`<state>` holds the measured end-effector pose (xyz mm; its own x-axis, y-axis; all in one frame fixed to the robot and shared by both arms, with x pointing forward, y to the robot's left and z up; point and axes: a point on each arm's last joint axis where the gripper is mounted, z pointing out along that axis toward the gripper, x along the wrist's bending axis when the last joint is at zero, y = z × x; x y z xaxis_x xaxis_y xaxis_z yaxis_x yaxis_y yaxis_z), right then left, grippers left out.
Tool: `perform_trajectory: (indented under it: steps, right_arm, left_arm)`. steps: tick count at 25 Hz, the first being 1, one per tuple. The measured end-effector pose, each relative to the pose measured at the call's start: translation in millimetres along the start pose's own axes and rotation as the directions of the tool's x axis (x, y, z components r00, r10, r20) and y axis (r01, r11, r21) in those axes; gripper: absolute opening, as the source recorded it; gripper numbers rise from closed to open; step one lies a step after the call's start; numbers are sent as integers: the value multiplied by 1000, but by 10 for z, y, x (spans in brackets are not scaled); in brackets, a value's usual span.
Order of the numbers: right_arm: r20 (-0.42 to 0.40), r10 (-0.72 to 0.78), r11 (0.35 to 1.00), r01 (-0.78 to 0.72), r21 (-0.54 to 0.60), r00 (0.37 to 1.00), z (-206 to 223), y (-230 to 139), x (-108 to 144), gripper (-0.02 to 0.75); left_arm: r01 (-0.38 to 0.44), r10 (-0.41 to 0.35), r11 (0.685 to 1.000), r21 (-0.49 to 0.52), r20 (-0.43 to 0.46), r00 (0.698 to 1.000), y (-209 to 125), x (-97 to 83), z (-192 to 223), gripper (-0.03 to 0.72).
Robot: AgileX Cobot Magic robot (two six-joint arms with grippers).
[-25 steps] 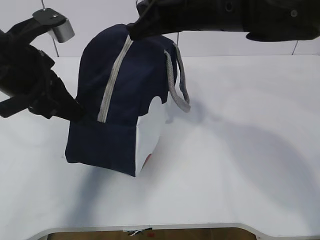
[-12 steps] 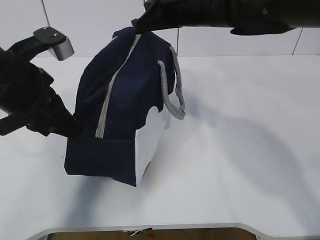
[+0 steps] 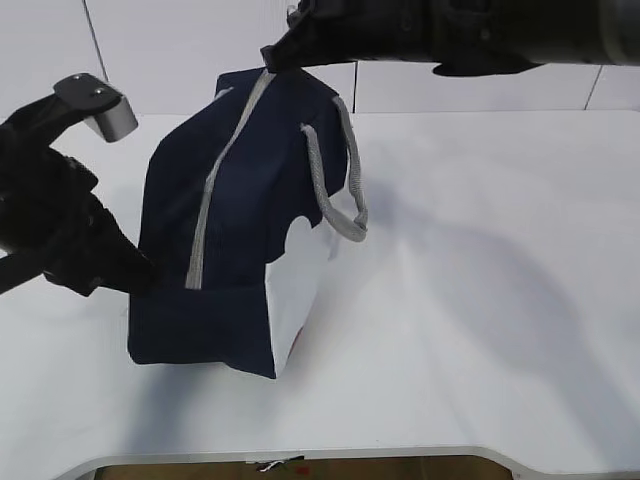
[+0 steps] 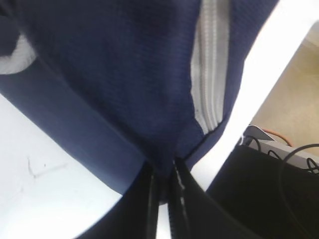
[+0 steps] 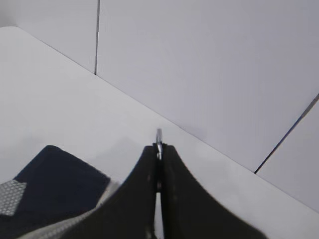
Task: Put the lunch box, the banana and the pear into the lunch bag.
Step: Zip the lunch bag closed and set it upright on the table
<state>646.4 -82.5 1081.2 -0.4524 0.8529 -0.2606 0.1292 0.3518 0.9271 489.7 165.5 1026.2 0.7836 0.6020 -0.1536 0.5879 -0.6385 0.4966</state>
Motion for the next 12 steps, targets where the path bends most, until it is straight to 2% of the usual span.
perform_trajectory:
  steps: [8,10,12]
  right_arm:
    - [-48,71,997,-71,-6,996,60,-17,41,17]
    - [-69,100,995,-100,-8,993,61,-15,45,17]
    - [-95,125,992,-127,-12,988,53,-2,66,17]
  left_arm:
    - [24,-23,999,-23,7,1000,-12,-55,-79,13]
    - [49,-49,998,-30,6,999,-14,-70,-109,29]
    - [62,-62,997,-38,10,998,-13,-91,-143,78]
